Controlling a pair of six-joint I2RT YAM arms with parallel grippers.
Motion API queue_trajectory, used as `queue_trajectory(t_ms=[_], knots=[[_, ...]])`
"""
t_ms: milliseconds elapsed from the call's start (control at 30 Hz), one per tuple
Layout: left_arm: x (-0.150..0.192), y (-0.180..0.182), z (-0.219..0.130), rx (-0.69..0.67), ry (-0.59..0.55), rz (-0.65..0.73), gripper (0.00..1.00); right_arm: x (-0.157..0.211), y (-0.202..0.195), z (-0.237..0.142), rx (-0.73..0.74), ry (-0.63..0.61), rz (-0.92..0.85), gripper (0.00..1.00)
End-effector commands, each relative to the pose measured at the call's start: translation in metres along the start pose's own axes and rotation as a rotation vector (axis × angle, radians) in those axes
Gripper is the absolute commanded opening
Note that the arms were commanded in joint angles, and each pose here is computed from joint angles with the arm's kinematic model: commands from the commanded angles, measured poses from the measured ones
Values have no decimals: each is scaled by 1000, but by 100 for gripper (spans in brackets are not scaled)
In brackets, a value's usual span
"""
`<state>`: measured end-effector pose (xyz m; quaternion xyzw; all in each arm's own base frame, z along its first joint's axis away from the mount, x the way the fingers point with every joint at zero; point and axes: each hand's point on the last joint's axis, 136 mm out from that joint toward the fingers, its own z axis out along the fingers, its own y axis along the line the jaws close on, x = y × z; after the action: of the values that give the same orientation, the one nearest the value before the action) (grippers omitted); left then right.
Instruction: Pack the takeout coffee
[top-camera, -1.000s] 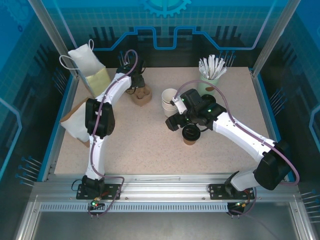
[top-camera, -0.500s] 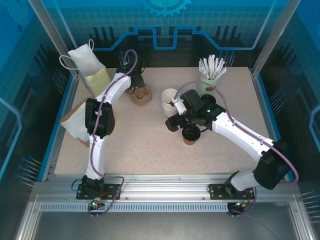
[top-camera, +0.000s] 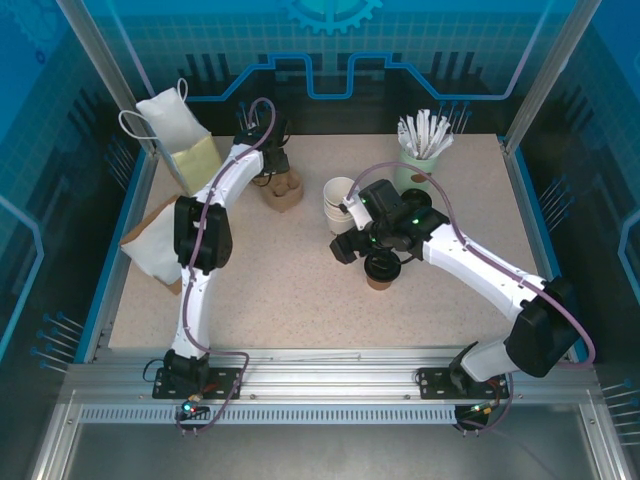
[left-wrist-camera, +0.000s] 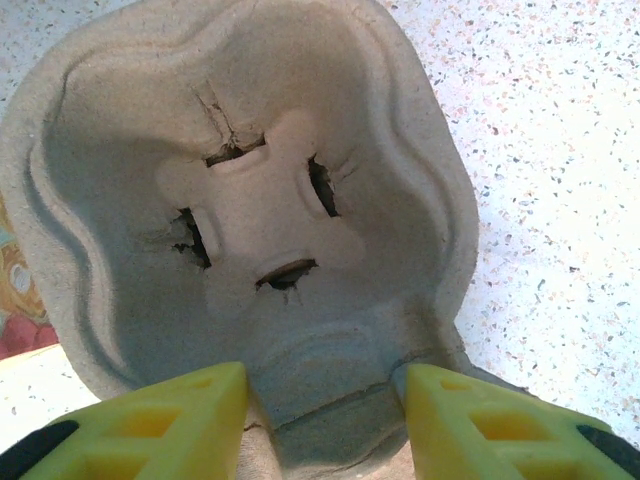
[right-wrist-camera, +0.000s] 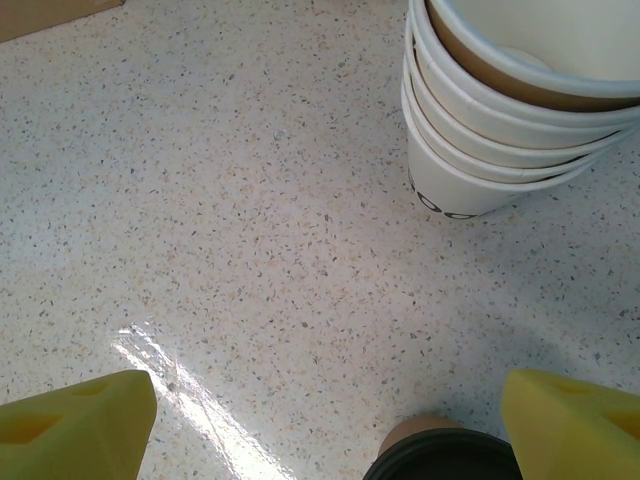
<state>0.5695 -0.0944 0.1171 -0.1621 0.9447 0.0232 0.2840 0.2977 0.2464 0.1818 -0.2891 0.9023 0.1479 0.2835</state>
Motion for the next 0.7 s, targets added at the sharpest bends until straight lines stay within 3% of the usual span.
queue_trajectory(t_ms=[0, 667], knots=[[9, 2, 8, -19, 37, -1, 47, 1, 6, 5, -22, 1, -1, 91], [-20, -2, -30, 21, -58, -14, 33, 0, 6, 3, -18, -4, 4, 91]])
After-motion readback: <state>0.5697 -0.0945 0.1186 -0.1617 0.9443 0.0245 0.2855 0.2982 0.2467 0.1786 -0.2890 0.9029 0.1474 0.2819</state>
